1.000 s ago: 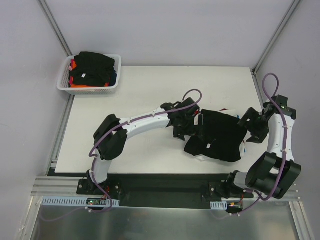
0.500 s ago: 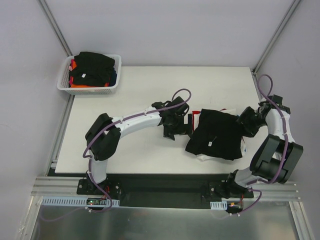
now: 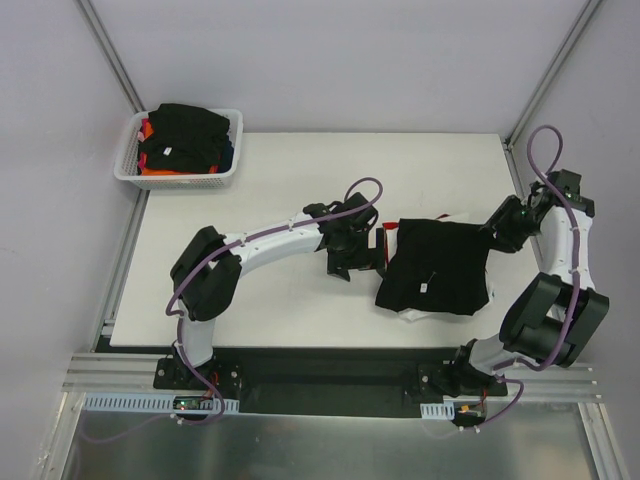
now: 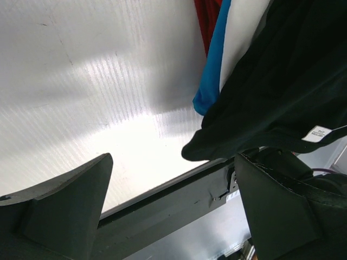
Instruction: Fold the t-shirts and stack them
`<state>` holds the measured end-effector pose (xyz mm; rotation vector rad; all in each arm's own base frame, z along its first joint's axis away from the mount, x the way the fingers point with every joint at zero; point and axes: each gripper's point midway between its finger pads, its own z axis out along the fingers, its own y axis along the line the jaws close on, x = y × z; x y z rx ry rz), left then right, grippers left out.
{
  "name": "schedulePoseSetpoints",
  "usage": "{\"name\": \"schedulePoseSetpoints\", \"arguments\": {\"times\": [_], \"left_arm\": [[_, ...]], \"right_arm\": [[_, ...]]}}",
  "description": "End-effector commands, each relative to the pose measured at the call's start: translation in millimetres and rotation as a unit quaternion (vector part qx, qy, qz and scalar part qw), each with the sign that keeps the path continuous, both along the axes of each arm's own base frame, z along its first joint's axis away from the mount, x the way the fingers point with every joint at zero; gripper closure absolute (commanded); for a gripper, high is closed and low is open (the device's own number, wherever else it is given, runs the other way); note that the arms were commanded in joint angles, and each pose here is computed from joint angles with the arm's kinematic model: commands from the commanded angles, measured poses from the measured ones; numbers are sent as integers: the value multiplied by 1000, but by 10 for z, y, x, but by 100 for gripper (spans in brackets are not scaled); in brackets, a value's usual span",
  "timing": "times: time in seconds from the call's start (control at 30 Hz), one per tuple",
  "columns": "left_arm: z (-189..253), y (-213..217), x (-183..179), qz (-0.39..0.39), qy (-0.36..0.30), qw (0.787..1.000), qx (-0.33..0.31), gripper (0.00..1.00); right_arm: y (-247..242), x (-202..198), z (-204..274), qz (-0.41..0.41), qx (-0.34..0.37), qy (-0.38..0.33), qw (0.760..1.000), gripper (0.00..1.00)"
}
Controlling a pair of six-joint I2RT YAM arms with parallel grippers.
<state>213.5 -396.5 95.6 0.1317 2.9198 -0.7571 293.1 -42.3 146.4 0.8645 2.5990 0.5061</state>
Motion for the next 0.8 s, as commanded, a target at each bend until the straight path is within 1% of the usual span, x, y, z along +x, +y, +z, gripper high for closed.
{"name": "schedulePoseSetpoints", "arguments": {"times": [0.0, 0.13, 0.27, 0.33, 0.4, 0.5, 0.57, 0.6, 0.63, 0.77], "left_arm": [[164, -87, 35, -8, -8, 1000, -20, 5], [175, -89, 35, -7, -7, 1000, -21, 5], [138, -72, 21, -5, -3, 1000, -17, 5], [144, -67, 23, -4, -4, 1000, -16, 5], [149, -56, 28, -3, -7, 1000, -15, 5], [173, -62, 35, -1, -9, 1000, -17, 5], [189, -77, 39, -1, -8, 1000, -20, 5], [181, -84, 42, -2, -8, 1000, -20, 5], [186, -86, 44, -3, -9, 1000, -20, 5], [125, -77, 18, -5, 0, 1000, -16, 5]], "right_arm": [[-12, 215, 387, 5, -4, -54, 999, 56], [-8, 267, 420, 8, 0, -57, 998, 57], [-4, 276, 233, 12, 10, -35, 999, 56], [12, 229, 126, 12, 13, -24, 1000, 54], [29, 176, 48, 14, 14, -20, 1000, 54], [38, 125, -51, 19, 12, -13, 1000, 61], [54, 81, -175, 18, 18, 3, 1000, 61], [59, 74, -211, 18, 21, 7, 1000, 59], [69, 57, -256, 18, 24, 13, 999, 54], [71, 42, -200, 18, 21, 8, 1000, 50]]}}
